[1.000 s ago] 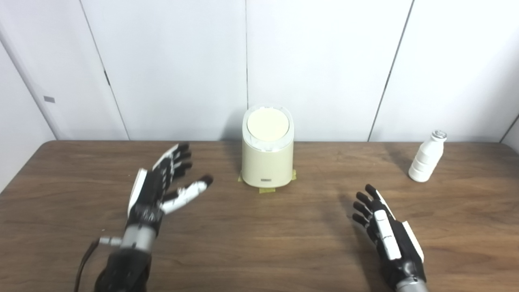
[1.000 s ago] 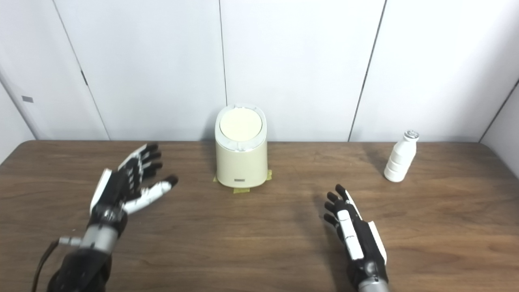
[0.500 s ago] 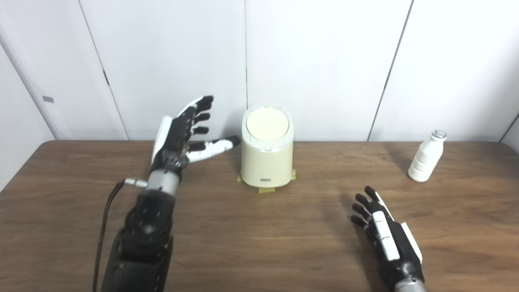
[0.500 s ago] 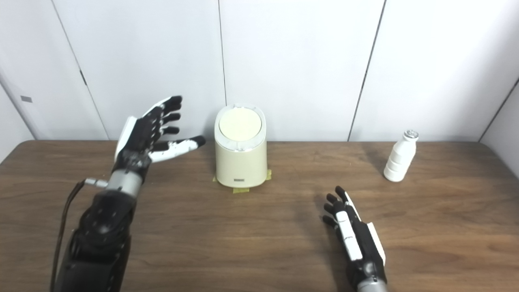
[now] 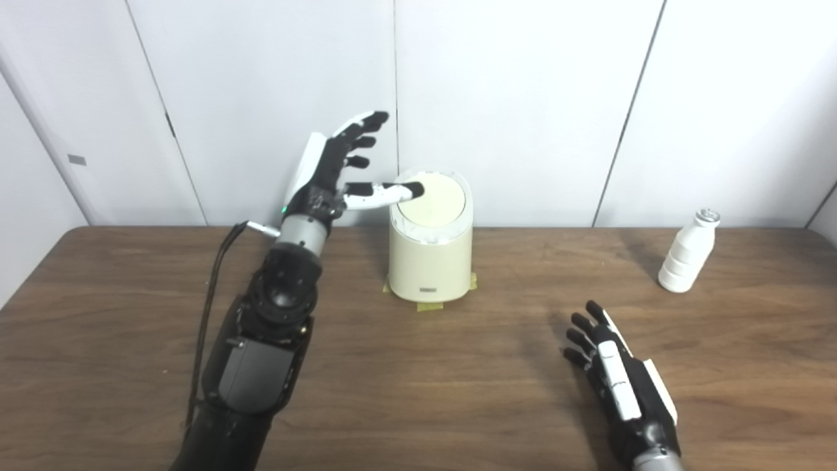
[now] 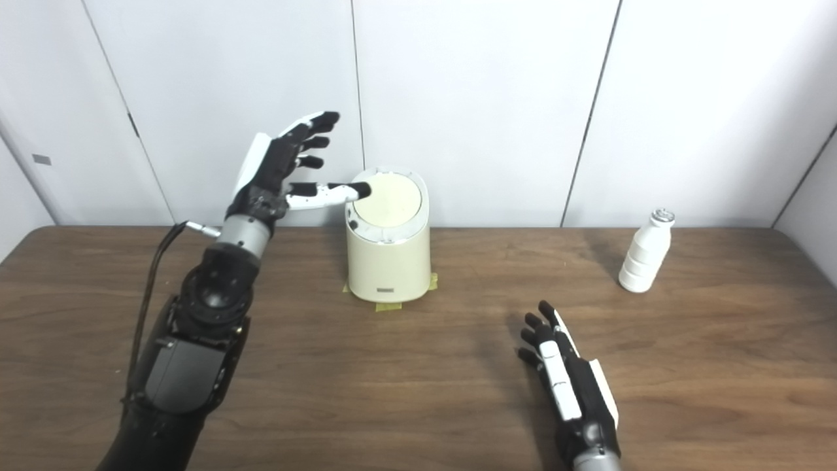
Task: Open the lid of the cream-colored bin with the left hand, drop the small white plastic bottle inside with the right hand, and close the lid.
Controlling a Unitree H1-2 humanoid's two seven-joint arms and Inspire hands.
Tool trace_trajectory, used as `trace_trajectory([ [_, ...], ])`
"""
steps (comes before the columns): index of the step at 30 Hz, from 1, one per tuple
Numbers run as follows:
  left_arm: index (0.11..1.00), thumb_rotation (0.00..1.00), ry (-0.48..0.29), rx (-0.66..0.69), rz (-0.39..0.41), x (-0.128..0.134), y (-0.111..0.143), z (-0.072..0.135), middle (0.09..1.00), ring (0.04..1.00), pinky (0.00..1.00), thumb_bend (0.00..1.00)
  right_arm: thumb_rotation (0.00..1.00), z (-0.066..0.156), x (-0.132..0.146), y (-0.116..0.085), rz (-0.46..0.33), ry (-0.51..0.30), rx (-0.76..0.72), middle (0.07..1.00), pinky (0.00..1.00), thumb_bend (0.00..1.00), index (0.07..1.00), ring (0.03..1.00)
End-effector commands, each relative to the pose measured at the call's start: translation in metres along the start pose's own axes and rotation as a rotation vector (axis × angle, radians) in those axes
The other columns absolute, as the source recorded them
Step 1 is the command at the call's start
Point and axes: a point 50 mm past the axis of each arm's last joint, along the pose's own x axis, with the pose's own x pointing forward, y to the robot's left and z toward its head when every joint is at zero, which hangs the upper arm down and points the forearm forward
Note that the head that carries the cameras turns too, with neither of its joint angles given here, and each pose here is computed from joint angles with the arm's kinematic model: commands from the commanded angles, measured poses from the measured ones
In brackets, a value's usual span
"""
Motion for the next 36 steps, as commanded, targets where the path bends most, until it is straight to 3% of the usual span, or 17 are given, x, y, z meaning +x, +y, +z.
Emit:
trace_trajectory([
  [1,0.920,0.19,-0.095,0.069,0.021,0.019,0.011,0.033,0.942,0.901,0.79,0.88,0.88,0.017,0.007,0.004,0.006,-0.096,-0.004,0.917,0.85,0.57,0.960,0.900],
  [7,0.948,0.15,-0.092,0.149,0.008,0.033,0.004,0.038,0.970,0.926,0.80,0.86,0.88,0.020,0.006,0.006,0.013,-0.105,-0.013,0.921,0.84,0.58,0.958,0.900],
  [19,0.902,0.14,-0.158,0.333,0.006,0.057,-0.014,0.035,0.924,0.892,0.79,0.92,0.89,0.023,0.006,0.009,0.010,-0.111,-0.010,0.917,0.84,0.57,0.960,0.898],
  [36,0.882,0.07,-0.218,0.532,0.026,0.064,-0.017,0.028,0.915,0.877,0.75,0.93,0.88,0.026,0.005,0.013,0.014,-0.126,0.002,0.915,0.83,0.55,0.961,0.896],
])
